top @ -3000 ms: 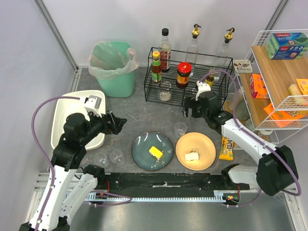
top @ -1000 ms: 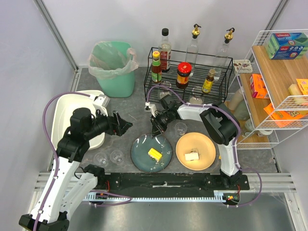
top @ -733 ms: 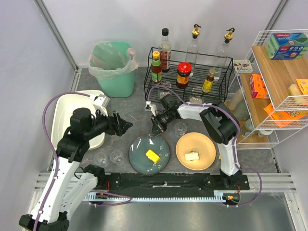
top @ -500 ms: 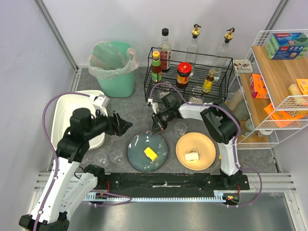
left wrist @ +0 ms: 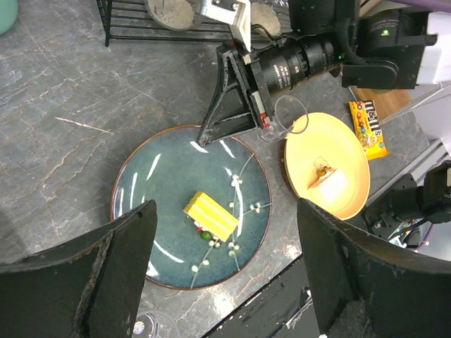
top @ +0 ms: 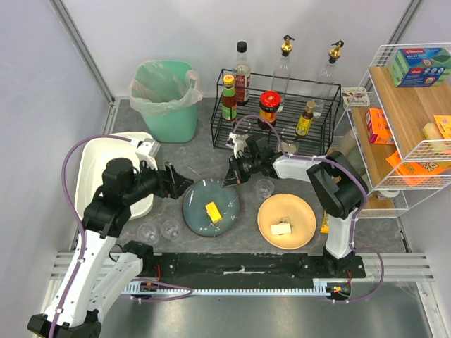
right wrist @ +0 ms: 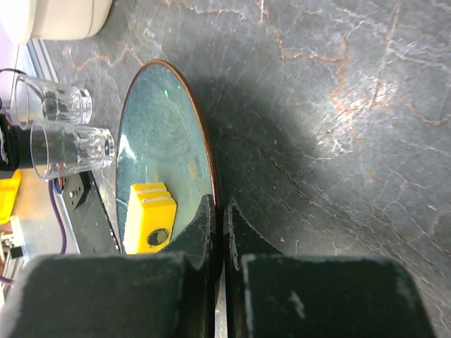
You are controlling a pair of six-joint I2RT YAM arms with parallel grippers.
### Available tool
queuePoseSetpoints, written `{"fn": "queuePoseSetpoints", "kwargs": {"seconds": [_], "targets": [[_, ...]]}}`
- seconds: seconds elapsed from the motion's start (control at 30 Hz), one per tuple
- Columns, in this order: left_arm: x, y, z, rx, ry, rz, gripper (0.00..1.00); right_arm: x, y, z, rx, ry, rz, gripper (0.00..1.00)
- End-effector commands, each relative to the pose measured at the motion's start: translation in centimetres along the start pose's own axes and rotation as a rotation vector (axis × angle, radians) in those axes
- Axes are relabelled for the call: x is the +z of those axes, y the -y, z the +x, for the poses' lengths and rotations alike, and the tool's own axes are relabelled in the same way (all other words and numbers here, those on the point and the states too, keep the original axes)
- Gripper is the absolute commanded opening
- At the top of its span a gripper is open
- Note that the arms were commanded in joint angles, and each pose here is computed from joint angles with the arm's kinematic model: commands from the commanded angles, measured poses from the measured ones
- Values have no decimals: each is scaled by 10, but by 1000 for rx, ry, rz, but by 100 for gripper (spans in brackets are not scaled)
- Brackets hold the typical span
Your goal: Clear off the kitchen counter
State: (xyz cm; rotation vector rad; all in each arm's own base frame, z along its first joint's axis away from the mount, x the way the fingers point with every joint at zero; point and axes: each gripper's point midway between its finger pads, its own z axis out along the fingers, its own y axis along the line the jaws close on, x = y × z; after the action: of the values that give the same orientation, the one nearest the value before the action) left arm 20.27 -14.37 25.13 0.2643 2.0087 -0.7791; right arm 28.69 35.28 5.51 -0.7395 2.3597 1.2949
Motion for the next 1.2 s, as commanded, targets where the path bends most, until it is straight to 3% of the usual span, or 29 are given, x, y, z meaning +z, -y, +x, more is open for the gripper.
{"fn": "queuePoseSetpoints", "kwargs": {"seconds": [0.0,0.47,1.17], "targets": [[-5,3,-12,3,38,-7,86,-18,-25,-51,-45,180,-23,0],[-12,-5,-26,-14,104,-83,86,-57,-68,-91,-1,346,-109,0],[-16,-8,-29,-37,125,-112,85,-88,-120,-115,-10,432,-200,0]]}}
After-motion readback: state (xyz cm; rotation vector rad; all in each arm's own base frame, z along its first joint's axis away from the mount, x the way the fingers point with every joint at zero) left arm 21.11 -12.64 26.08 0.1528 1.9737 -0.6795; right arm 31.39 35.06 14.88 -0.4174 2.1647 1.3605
